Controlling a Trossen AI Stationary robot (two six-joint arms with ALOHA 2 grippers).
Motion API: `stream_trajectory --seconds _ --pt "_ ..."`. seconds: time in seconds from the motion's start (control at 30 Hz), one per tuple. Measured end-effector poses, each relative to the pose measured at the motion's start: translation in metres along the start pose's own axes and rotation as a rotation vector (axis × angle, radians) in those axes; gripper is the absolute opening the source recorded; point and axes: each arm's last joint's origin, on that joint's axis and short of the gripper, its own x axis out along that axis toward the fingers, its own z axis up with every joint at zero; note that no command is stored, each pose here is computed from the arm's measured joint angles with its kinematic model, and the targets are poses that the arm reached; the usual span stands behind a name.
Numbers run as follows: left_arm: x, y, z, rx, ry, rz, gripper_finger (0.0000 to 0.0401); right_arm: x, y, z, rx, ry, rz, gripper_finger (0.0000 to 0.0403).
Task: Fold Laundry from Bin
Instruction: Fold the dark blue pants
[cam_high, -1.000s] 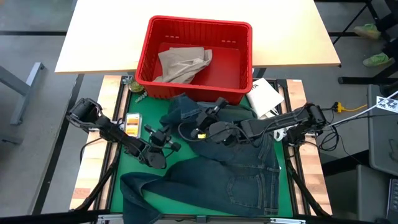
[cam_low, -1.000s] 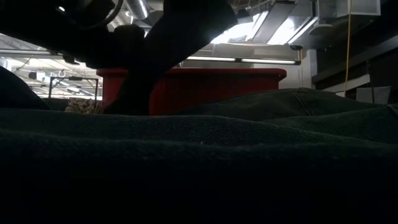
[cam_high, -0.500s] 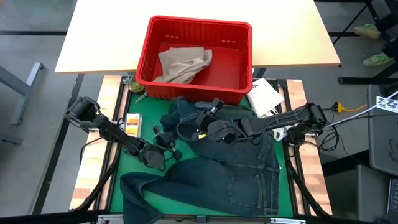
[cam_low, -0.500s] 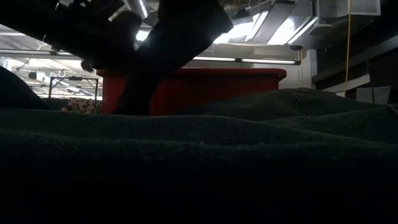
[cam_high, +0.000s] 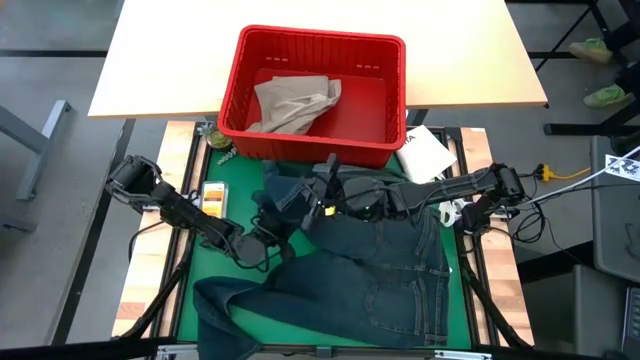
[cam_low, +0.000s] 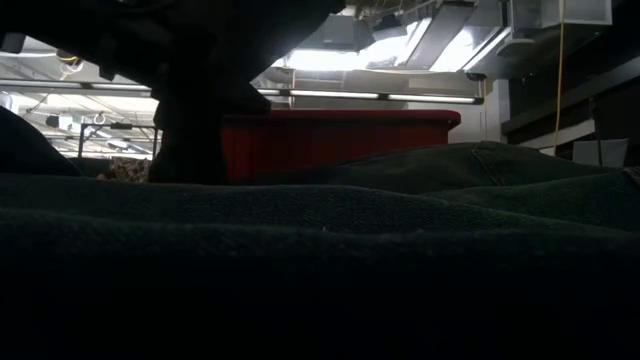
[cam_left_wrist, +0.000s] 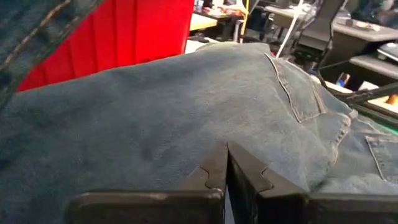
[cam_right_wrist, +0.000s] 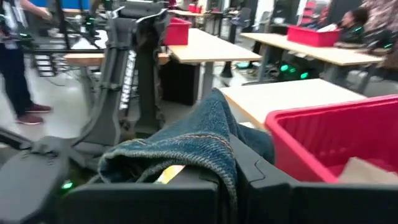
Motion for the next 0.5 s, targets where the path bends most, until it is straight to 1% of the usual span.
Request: stream_trajectory --seconds 0.13,0.27,0.37,0.5 --pt "-0.006 -0.003 -0.002 0.063 -0.018 0.013 0.0 0.0 0.002 -0.007 -0.018 0.065 0.067 0.0003" --pt "-0.018 -0.006 -0.001 0.151 -0.088 0.096 0.0 -0.002 0.001 -0.021 -0.082 0.204 0.073 0.0003" --pt "-0.028 -0.008 0.003 0.223 -0.142 0.168 0.0 -0.005 -0.002 -0.032 -0.144 0.314 0.024 0.0003" --pt "-0.036 -0.007 0.009 0.309 -0.186 0.264 0.0 -0.011 -0.009 -0.046 -0.249 0.456 -0.085 0.0003"
